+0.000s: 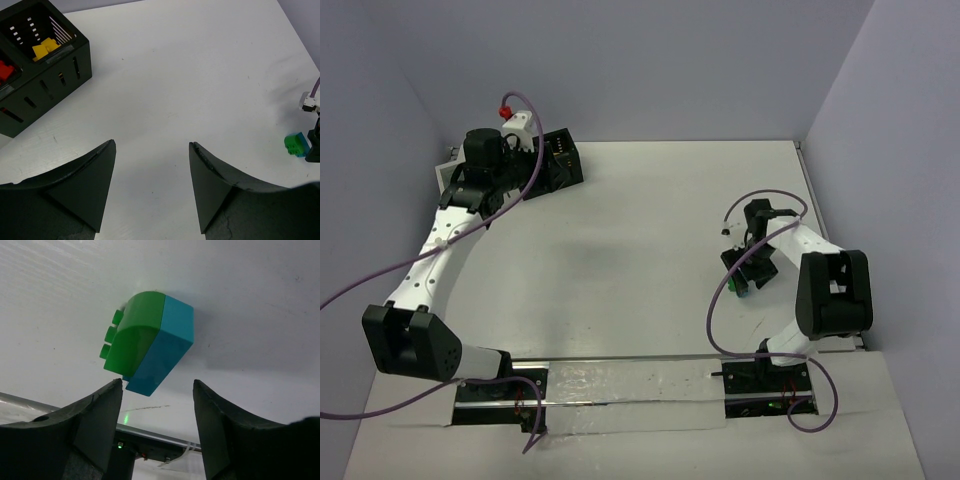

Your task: Sort the legos into containers by color

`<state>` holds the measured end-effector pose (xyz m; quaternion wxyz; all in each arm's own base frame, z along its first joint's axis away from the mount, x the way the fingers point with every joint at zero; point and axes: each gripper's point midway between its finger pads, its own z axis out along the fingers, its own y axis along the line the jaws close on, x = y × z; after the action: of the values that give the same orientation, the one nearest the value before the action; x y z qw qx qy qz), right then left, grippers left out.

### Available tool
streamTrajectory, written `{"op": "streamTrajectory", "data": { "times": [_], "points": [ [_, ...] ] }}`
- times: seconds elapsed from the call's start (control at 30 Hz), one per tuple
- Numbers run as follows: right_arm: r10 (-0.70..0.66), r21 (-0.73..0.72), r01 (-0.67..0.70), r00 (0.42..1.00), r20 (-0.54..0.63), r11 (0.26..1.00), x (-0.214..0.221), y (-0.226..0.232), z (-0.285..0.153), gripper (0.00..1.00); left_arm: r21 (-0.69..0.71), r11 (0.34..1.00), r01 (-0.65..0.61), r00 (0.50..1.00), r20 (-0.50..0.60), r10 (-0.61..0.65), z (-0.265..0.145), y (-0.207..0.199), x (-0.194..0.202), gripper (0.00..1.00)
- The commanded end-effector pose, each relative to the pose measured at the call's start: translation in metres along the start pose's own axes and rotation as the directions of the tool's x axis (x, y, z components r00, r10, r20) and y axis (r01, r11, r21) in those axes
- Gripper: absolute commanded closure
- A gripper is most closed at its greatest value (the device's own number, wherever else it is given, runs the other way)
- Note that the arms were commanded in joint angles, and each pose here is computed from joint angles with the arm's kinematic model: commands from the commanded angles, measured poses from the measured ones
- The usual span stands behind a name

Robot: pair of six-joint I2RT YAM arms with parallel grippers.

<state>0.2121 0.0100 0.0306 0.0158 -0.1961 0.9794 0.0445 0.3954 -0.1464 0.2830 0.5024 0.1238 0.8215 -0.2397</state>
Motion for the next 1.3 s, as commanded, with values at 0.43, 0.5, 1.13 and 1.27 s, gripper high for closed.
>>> {"op": "streamTrajectory", "data": {
  "times": [0.43,0.5,1.13,1.27],
  "points": [
    [-0.013,0.027,0.010,0.992,0.123,1.000,-0.048,-0.010,0.004,0.63,0.017,1.000,0.008,0.999,0.031,-0.009,0.004,-0.003,-0.010,0.30],
    [-0.024,0.021,0.021,0.990,0.140,1.000,-0.051,-0.010,0.005,0.69,0.027,0.999,0.029,0.999,0.027,-0.030,0.004,-0.004,-0.007,0.30],
    [-0.159,-0.084,0.277,0.745,0.648,0.957,-0.180,0.113,-0.142,1.00,0.310,0.817,0.487,0.872,-0.221,-0.436,-0.008,-0.060,0.059,0.12],
    [-0.179,-0.110,0.338,0.716,0.675,0.935,-0.205,0.164,-0.157,1.00,0.310,0.805,0.506,0.861,-0.232,-0.452,-0.010,-0.064,0.055,0.07]
  ]
}}
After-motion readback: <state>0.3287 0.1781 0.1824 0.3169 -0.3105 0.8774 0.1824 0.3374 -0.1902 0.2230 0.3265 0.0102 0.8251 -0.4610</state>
